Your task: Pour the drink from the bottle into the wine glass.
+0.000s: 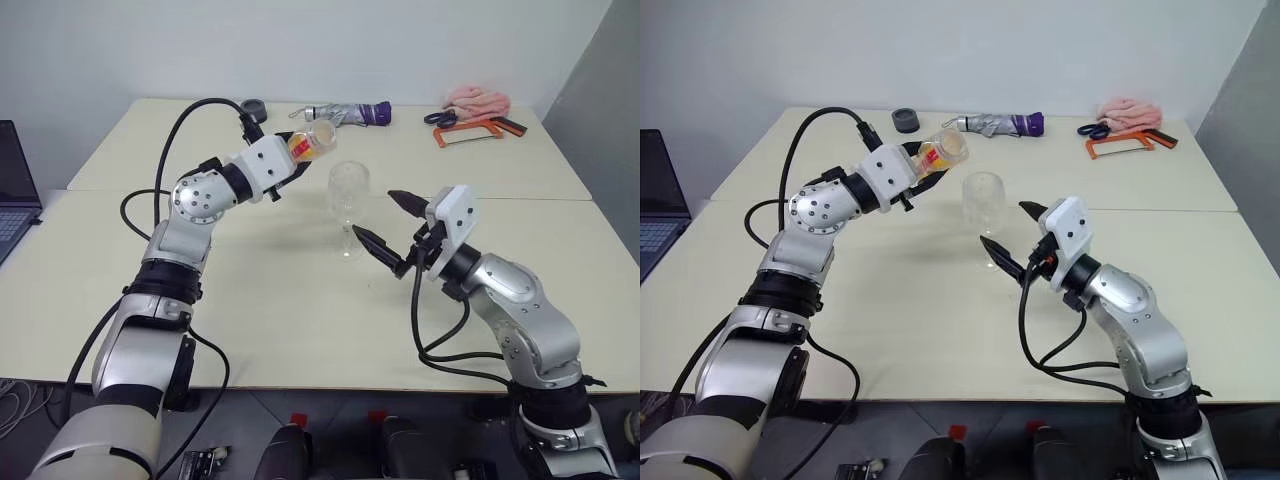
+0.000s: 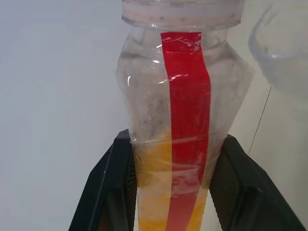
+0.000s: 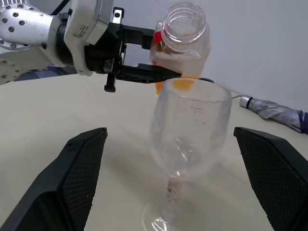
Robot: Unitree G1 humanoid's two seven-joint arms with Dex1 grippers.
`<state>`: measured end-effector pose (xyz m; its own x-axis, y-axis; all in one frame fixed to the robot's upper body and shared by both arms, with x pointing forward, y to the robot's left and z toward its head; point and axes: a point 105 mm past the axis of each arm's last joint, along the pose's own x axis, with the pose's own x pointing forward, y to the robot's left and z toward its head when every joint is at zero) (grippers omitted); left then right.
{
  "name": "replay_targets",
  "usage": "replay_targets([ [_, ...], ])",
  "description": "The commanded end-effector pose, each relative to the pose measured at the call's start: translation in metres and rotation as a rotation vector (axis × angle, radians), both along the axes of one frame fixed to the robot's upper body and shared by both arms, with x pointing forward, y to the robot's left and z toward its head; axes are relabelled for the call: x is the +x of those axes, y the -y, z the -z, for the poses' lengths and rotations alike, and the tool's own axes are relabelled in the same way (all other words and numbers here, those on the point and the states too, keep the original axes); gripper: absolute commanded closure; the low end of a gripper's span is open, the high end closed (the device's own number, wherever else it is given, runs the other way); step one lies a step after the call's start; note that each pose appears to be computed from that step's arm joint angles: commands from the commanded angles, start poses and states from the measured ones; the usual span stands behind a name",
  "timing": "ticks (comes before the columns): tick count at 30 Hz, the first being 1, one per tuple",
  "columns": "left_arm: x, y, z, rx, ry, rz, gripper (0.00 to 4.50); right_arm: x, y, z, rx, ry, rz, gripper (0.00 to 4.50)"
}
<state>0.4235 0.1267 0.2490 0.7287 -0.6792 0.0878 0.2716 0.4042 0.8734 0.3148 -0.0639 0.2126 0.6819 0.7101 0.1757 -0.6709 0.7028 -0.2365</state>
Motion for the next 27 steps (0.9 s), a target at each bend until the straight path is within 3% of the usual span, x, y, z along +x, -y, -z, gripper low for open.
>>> replay_targets([
  [1, -0.002, 0.002, -0.03, 0.053, 0.158, 0.004, 2.83, -0.001, -0.002, -0.015, 0.02, 0.075, 0.013, 0.0],
  [15, 0.0, 0.003, -0.037, 0.235, 0.326, -0.004, 2.83, -0.002, 0.003, -0.005, 0.036, 0.068, 0.039, 0.0],
  [27, 0.001, 0.006, -0.043, 0.307, 0.411, -0.006, 2.83, -0.012, 0.007, 0.001, 0.072, 0.103, 0.004, 0.0],
])
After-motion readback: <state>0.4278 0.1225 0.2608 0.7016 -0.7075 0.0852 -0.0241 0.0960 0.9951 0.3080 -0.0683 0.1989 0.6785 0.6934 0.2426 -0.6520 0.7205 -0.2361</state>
